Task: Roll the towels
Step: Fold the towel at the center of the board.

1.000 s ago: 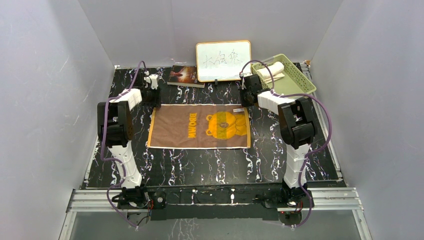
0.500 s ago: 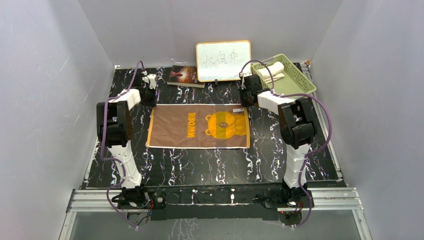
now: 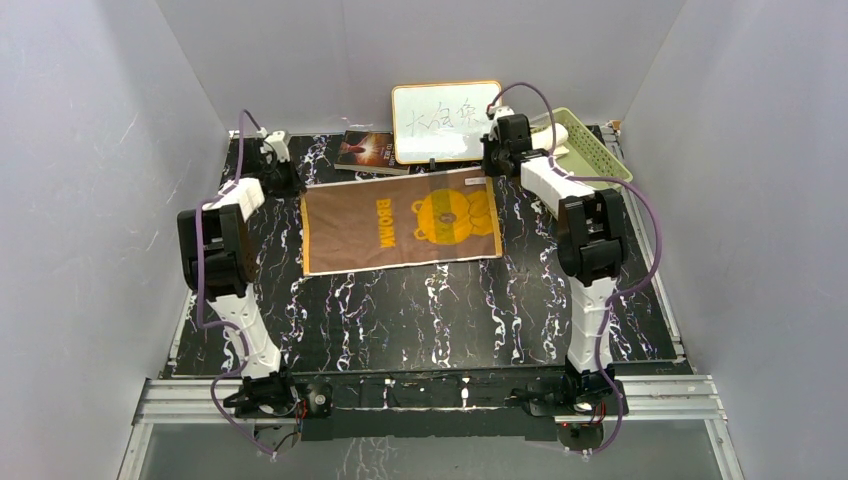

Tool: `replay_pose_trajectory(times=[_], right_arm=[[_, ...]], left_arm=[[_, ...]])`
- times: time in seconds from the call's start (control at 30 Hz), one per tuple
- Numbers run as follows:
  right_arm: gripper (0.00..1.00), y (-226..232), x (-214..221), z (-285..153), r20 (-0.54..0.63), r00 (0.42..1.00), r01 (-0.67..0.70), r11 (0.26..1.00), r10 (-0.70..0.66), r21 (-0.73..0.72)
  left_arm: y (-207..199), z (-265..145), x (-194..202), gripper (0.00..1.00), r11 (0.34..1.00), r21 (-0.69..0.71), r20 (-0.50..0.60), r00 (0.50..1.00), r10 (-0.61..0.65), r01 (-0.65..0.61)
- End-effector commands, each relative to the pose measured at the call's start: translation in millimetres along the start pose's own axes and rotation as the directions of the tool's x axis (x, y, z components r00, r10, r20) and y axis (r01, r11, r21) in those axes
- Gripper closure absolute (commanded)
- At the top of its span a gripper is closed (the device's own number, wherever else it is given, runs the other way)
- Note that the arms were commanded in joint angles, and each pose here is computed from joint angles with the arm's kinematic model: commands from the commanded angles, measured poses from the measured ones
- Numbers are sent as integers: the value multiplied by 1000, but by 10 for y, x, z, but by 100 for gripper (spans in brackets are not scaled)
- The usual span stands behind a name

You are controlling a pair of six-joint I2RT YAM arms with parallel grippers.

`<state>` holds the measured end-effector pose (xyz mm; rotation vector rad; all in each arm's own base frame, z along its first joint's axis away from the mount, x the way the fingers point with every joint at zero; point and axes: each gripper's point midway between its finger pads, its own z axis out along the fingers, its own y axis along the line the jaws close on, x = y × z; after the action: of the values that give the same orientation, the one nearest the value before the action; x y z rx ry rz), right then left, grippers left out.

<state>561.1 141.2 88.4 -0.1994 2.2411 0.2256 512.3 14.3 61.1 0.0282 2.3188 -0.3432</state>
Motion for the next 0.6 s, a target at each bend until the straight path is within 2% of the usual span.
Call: replay_pose_trajectory(times=[0.0,0.3,0.57], right_arm=[[100,-262,-304,-120,69,998,-12,999,8,53],[100,-264,-9,-663,105,991,-89,993,81,75],[100,-256,257,-1118,124,979,-174,980,161,96]], left_arm=[[-49,-292,-462,100,1000,3,154,988,28,-29],[-222,-821,-231,100,999,-41,292,956,-3,15],[-197,-1068,238,100,977,-147,327,940,-100,155]])
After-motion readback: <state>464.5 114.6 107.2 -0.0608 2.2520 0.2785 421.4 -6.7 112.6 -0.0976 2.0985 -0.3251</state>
